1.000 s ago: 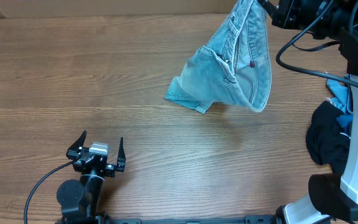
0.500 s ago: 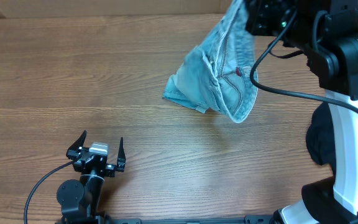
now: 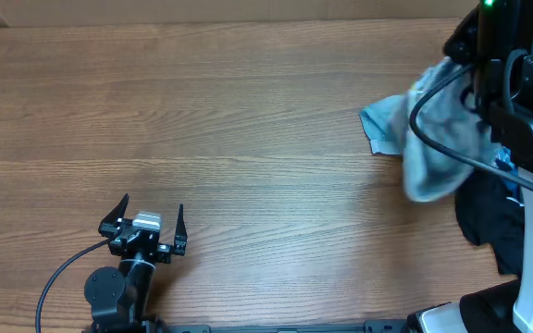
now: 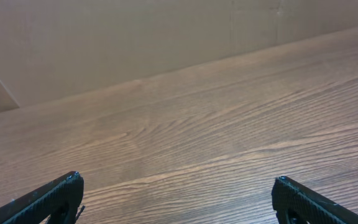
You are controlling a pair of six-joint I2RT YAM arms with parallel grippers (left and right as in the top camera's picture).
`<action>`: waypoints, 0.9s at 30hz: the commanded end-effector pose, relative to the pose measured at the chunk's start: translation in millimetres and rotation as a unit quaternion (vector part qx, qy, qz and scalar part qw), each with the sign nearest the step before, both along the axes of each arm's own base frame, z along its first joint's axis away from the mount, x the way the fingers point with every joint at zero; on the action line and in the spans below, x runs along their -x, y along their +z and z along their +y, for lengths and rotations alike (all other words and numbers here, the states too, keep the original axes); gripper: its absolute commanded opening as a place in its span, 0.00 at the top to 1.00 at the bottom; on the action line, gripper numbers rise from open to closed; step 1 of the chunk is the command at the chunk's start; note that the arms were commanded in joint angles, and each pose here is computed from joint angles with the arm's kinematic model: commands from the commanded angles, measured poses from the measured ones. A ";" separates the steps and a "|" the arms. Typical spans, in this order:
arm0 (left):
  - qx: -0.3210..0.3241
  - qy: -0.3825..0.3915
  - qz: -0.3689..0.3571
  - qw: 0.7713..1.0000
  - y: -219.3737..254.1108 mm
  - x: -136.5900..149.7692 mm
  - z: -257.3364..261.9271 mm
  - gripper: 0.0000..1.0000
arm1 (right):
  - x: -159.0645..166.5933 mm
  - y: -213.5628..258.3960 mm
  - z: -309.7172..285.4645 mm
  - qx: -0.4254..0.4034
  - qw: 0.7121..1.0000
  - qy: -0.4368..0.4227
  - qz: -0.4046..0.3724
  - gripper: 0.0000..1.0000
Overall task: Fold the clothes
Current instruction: 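Lift the denim shorts and lay them onto the table center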
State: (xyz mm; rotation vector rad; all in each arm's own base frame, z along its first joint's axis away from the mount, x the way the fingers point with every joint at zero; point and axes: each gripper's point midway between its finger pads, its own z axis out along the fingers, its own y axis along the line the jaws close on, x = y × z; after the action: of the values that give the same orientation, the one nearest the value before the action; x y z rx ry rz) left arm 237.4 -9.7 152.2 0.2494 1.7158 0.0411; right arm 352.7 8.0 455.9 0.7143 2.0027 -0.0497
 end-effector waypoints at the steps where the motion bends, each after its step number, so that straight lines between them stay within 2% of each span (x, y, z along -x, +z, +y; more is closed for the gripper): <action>1: 0.002 0.001 -0.003 1.000 0.6 0.1 0.0 0.00 | 5.1 -13.7 9.6 -0.079 0.997 -0.016 0.013 0.96; 3: 0.002 0.001 -0.003 1.000 0.6 0.1 0.0 0.00 | 1.7 -29.5 18.7 -0.105 0.994 -0.009 0.042 0.96; 5: 0.002 0.001 -0.003 1.000 0.6 0.1 0.0 0.00 | -7.6 -30.0 11.2 -0.124 0.991 -0.046 0.024 0.96; 7: 0.002 0.001 -0.003 1.000 0.6 0.1 0.0 0.00 | -16.0 -31.3 -2.9 -0.195 0.974 -0.112 -0.006 0.96; 8: 0.002 0.001 -0.003 1.000 0.6 0.1 0.0 0.00 | -24.6 -30.4 -2.2 -0.236 0.964 -0.118 -0.019 0.96; 10: 0.002 0.001 -0.003 1.000 0.6 0.1 0.0 0.00 | -56.1 -10.7 20.9 -0.300 0.949 -0.067 -0.067 0.96; 12: 0.002 0.001 -0.003 1.000 0.6 0.1 0.0 0.00 | -83.8 30.5 36.5 -0.332 0.931 -0.017 -0.153 0.96; 14: 0.002 0.001 -0.003 1.000 0.6 0.1 0.0 0.00 | -93.7 68.0 23.9 -0.330 0.914 -0.021 -0.236 0.96; 15: 0.002 0.001 -0.003 1.000 0.6 0.1 0.0 0.00 | -94.2 69.6 19.4 -0.329 0.913 -0.026 -0.241 0.96; 19: 0.002 0.001 -0.003 1.000 0.6 0.1 0.0 0.00 | -79.4 35.8 -11.9 -0.271 0.935 -0.116 -0.199 0.96; 21: 0.002 0.001 -0.003 1.000 0.6 0.1 0.0 0.00 | -85.4 23.2 10.4 -0.293 0.939 -0.077 -0.164 0.96; 24: 0.002 0.001 -0.003 1.000 0.6 0.1 0.0 0.00 | -100.3 -7.2 92.9 -0.336 0.938 0.030 -0.085 0.96; 27: 0.002 0.001 -0.003 1.000 0.6 0.1 0.0 0.00 | -104.0 -40.3 161.0 -0.334 0.939 0.067 -0.036 0.96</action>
State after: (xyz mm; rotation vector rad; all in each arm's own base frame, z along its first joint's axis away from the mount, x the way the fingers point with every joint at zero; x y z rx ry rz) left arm 237.4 -9.7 152.1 0.2497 1.7161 0.0413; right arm 454.9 104.2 431.6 1.0554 1.8918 0.6711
